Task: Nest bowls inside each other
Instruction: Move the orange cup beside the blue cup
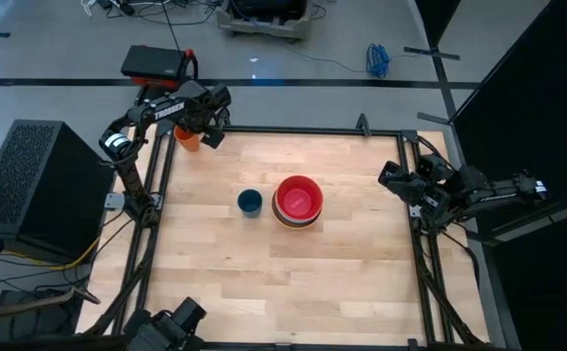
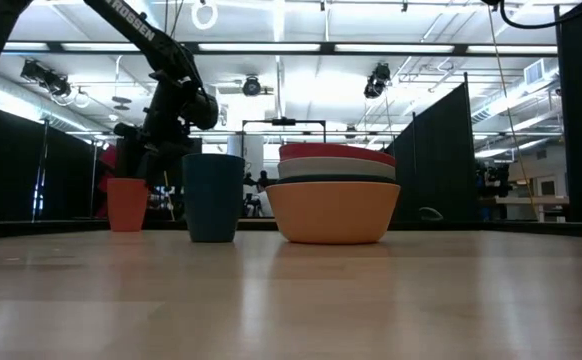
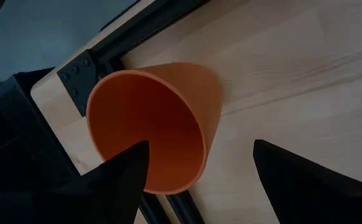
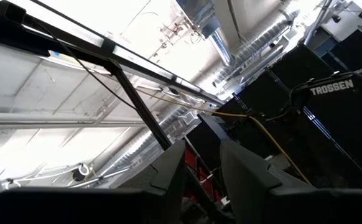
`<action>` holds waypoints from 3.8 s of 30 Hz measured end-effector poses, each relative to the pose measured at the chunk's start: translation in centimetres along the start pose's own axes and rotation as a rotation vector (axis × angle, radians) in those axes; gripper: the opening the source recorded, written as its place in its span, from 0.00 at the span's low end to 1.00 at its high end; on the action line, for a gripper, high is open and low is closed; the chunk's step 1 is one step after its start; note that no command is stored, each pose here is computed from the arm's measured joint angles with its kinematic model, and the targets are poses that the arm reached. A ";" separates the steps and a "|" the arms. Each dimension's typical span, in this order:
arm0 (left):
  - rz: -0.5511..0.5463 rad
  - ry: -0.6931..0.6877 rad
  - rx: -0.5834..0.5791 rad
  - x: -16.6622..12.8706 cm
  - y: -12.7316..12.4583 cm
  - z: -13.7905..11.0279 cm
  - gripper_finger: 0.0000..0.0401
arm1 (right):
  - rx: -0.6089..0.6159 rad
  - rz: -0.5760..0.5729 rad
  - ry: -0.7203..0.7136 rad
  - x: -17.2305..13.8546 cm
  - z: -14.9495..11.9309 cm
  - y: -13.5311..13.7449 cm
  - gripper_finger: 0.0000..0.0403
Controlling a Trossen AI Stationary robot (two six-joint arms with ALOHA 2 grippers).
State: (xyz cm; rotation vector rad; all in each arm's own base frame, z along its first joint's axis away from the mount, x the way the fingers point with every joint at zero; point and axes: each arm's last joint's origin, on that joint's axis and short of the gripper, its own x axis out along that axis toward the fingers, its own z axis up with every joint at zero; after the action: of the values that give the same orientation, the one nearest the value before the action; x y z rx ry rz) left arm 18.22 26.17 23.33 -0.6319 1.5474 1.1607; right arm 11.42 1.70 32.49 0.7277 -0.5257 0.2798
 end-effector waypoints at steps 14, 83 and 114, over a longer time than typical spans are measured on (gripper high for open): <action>-0.021 0.102 0.003 3.2 -0.9 -0.6 0.47 | 0.001 -0.001 -0.001 0.0 0.0 0.0 0.23; -0.504 -0.229 0.708 -16.8 -8.4 -18.5 0.00 | -0.041 0.043 -0.063 -0.9 1.2 0.8 0.23; -0.409 -0.022 0.840 -11.6 -13.3 -17.8 0.00 | -0.021 0.062 -0.051 -0.9 1.1 0.9 0.23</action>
State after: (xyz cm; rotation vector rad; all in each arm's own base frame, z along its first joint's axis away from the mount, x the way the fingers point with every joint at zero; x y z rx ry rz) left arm 25.60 2.90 29.09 -0.3269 1.6095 0.1590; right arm 9.88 1.48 33.17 0.7005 -0.5990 0.3136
